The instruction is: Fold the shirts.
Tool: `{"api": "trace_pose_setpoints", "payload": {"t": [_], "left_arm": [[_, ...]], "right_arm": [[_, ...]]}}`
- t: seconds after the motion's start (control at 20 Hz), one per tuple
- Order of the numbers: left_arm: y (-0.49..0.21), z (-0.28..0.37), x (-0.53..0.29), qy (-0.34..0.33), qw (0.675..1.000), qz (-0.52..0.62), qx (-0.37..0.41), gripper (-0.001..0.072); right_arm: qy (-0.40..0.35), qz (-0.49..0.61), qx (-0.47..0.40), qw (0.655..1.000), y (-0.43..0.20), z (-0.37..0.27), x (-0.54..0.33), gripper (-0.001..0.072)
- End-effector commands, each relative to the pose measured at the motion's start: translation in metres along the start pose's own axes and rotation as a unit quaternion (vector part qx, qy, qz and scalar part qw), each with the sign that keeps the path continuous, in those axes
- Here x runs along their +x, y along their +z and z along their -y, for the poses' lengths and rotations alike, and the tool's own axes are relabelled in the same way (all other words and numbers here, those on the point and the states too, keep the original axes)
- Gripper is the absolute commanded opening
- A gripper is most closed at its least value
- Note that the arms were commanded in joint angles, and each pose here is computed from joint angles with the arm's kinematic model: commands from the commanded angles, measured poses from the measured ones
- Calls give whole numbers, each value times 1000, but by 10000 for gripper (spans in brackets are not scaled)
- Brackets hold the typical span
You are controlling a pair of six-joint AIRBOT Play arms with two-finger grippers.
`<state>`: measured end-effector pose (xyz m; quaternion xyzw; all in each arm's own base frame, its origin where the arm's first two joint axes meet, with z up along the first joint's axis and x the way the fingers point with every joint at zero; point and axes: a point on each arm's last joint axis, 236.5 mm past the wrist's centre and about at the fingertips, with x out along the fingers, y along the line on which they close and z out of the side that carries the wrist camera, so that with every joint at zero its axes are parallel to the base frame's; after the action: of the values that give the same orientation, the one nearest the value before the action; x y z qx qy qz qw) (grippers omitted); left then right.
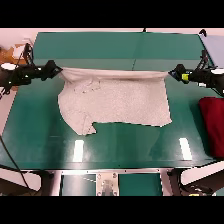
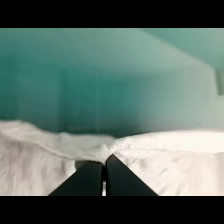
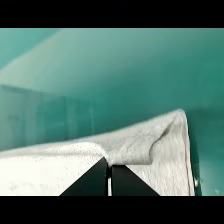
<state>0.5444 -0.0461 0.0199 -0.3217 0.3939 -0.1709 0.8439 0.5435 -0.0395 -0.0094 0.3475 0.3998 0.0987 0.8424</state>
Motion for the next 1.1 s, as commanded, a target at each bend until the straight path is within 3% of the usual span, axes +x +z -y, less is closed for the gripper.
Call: {"api": "trace_pose_setpoints", "payload": {"t": [0.0,0.4,0.7,0.75,0.8,0.85,0.9,0.95,1.0,1.05], "left_arm": [[-31,-27,-2,52,996,-68,30,21],[-44,-35,-4,66,993,-93,43,21],[-74,-49,-1,73,989,-127,26,22],[-72,-48,-1,72,989,-123,25,22],[-72,-47,-1,69,990,-122,23,22],[-74,-46,-1,67,990,-126,21,22],[-77,-42,-2,61,989,-136,22,63],[-81,-38,-6,52,987,-150,21,403],[-83,-33,-13,45,985,-163,9,633],[-87,-28,-21,36,983,-180,-2,619]], "right_arm": [[-13,-54,-3,998,-37,10,-3,10],[-36,-113,39,992,-100,40,4,11],[-30,-123,45,991,-106,38,4,14],[-27,-128,45,990,-108,36,3,38],[-21,-134,43,990,-108,32,1,127],[-11,-143,41,989,-107,26,-3,172],[3,-154,39,987,-105,18,-10,234],[14,-162,44,986,-102,12,-18,265],[19,-163,49,985,-98,8,-28,264],[21,-158,49,986,-93,7,-40,264]]}}
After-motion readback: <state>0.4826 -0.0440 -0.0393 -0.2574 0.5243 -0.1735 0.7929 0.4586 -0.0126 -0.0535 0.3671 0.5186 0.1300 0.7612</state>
